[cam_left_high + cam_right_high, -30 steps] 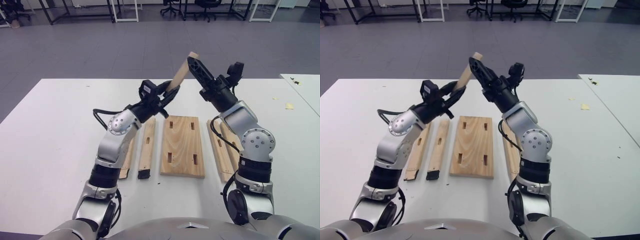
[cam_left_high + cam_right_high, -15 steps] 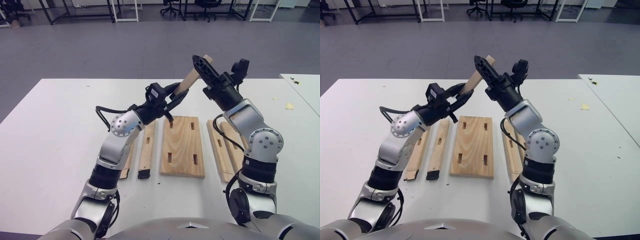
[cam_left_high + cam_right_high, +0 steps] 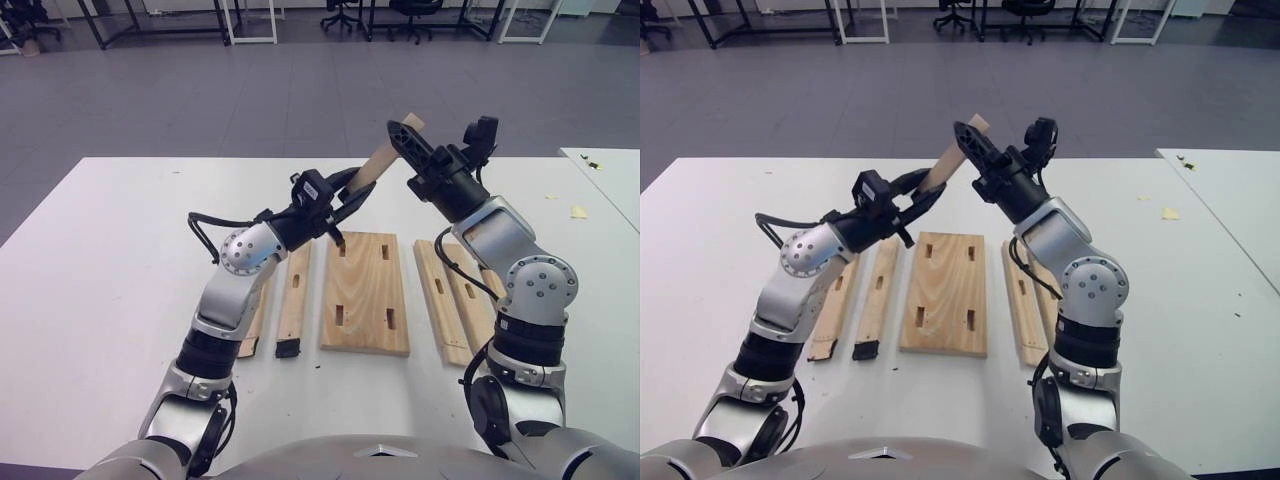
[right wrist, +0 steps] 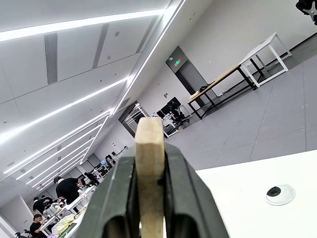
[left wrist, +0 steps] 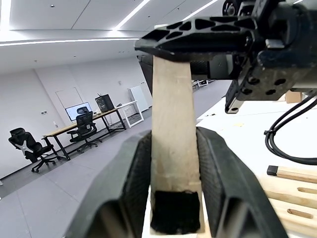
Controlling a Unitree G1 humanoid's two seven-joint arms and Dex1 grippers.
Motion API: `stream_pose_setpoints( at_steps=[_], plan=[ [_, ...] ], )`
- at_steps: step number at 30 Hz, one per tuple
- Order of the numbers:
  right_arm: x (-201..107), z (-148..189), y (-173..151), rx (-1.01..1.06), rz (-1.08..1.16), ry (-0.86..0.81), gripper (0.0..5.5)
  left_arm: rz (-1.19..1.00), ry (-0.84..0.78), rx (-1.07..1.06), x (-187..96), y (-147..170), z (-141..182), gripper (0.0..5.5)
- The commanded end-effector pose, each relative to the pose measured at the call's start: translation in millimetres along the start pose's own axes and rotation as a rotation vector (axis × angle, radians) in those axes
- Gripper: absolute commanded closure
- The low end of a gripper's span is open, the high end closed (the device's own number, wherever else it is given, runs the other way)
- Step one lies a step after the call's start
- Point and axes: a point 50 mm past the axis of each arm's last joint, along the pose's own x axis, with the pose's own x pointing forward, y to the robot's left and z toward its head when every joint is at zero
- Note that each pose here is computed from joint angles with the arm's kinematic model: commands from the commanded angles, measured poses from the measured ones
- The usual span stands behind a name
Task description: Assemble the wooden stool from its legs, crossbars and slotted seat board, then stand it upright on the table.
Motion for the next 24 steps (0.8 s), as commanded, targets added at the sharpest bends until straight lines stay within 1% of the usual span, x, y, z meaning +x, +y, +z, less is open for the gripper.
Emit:
stream_pose_setpoints(
  at_steps=[1, 2, 3, 4, 7, 9, 12, 15, 19, 24],
  plan=[
    [-22, 14, -21, -0.102, -0.204, -0.114, 5.08, 0.020, 0.117, 0.010, -9, 4, -21, 3.76],
    [-40, 15, -35, -0.156, -0.311, -0.144, 5.08, 0.041, 0.132, -0.006, -13, 7, -25, 3.55],
    [-57, 13, -44, -0.207, -0.398, -0.153, 5.08, 0.065, 0.137, -0.025, -18, 10, -26, 3.46],
    [-79, 8, -51, -0.269, -0.475, -0.135, 5.08, 0.098, 0.136, -0.049, -23, 13, -27, 3.26],
    [-128, -9, -58, -0.371, -0.605, -0.071, 5.08, 0.222, 0.141, -0.107, -43, 24, -29, 2.72],
    [-145, -14, -62, -0.397, -0.652, -0.078, 5.08, 0.327, 0.162, -0.111, -53, 33, -33, 2.54],
    [-145, -25, -71, -0.405, -0.673, -0.101, 5.08, 0.403, 0.158, -0.118, -55, 41, -33, 2.49],
    [-141, -37, -77, -0.390, -0.666, -0.094, 5.08, 0.411, 0.157, -0.110, -54, 43, -31, 2.49],
    [-139, -43, -82, -0.384, -0.667, -0.102, 5.08, 0.415, 0.167, -0.105, -58, 41, -32, 2.49],
    [-149, -54, -83, -0.500, -0.677, -0.032, 5.09, 0.407, 0.172, -0.094, -57, 44, -31, 2.49]
  ],
)
